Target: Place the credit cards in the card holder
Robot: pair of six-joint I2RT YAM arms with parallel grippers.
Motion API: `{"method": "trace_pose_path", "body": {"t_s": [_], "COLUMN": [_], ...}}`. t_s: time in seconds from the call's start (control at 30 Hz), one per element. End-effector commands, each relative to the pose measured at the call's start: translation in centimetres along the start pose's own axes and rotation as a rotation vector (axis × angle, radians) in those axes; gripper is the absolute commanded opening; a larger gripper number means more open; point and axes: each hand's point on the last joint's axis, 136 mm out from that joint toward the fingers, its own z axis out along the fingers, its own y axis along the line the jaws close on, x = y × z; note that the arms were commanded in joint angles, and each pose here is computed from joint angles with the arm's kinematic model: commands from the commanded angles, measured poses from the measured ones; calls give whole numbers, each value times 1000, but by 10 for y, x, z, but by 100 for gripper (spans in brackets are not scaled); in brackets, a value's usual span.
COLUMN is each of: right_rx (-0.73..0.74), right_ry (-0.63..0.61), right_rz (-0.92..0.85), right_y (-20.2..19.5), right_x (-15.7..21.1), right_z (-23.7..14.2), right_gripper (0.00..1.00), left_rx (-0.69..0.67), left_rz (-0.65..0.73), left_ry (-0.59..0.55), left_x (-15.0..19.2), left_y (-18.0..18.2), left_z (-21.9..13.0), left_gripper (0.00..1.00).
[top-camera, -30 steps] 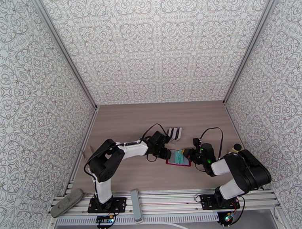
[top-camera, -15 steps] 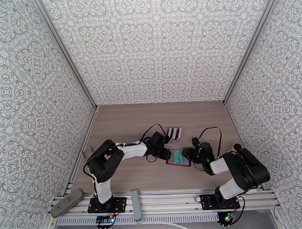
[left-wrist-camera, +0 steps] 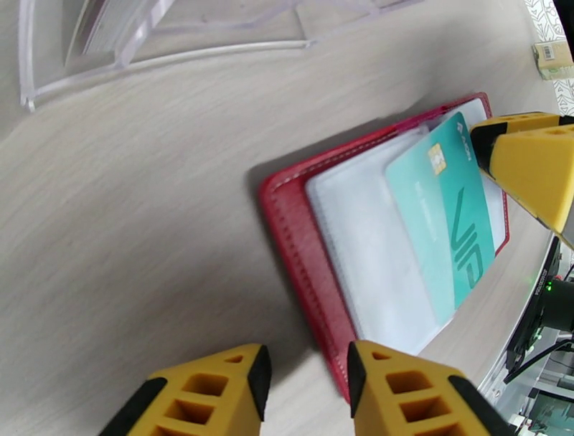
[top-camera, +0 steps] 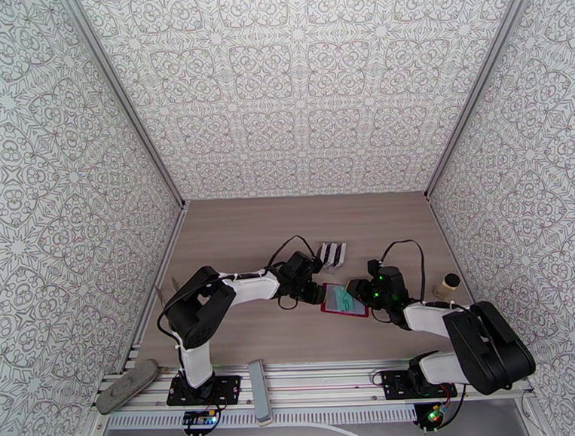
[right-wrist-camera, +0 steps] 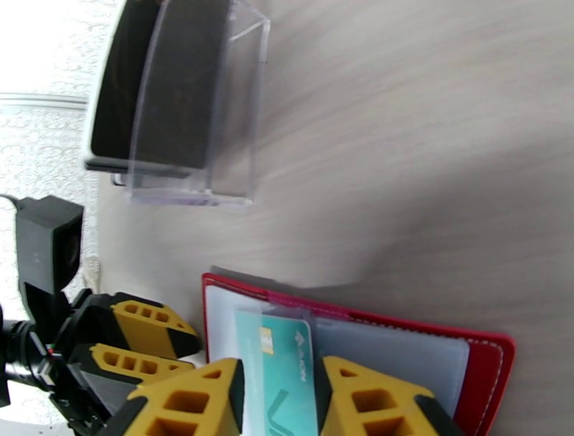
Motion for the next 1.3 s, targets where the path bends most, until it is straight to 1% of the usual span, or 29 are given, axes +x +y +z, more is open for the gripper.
{"method": "trace_pose_path", "body": {"t_s": [0.0, 0.17, 0.2, 0.3, 0.37, 0.57, 0.67, 0.73, 0.93, 1.27], "right_rx": [99, 154, 162, 187, 214, 297, 347, 373, 462, 475], "right_ry": [21, 22, 23, 22, 18, 25, 42, 54, 103, 154], "right_rz": [-15, -45, -51, -74, -87, -118, -139, -160, -205, -238], "right_y": [-13, -13, -12, -8, -7, -4, -4, -3, -11, -9], "right_x": [3, -2, -2, -6, -9, -11, -7, -4, 9, 24], "right_z": [-2, -6, -7, -10, -14, -27, -32, -33, -29, -13], "right_gripper": [33, 35, 40, 41, 46, 46, 46, 46, 45, 46], "left_rx": [-105, -90, -86, -74, -66, -33, -18, -6, 26, 38], "left_rz": [-95, -94, -96, -94, -94, -94, -92, -93, -109, -118], "left_ry": [207, 206, 207, 209, 211, 203, 195, 189, 181, 186], "left_x": [70, 70, 70, 72, 72, 70, 69, 68, 68, 71], "left_y": [40, 35, 35, 31, 28, 19, 14, 10, 1, -1], "left_z": [24, 22, 22, 22, 22, 24, 25, 25, 28, 31], "left_gripper": [38, 37, 38, 37, 37, 37, 34, 33, 32, 31]}}
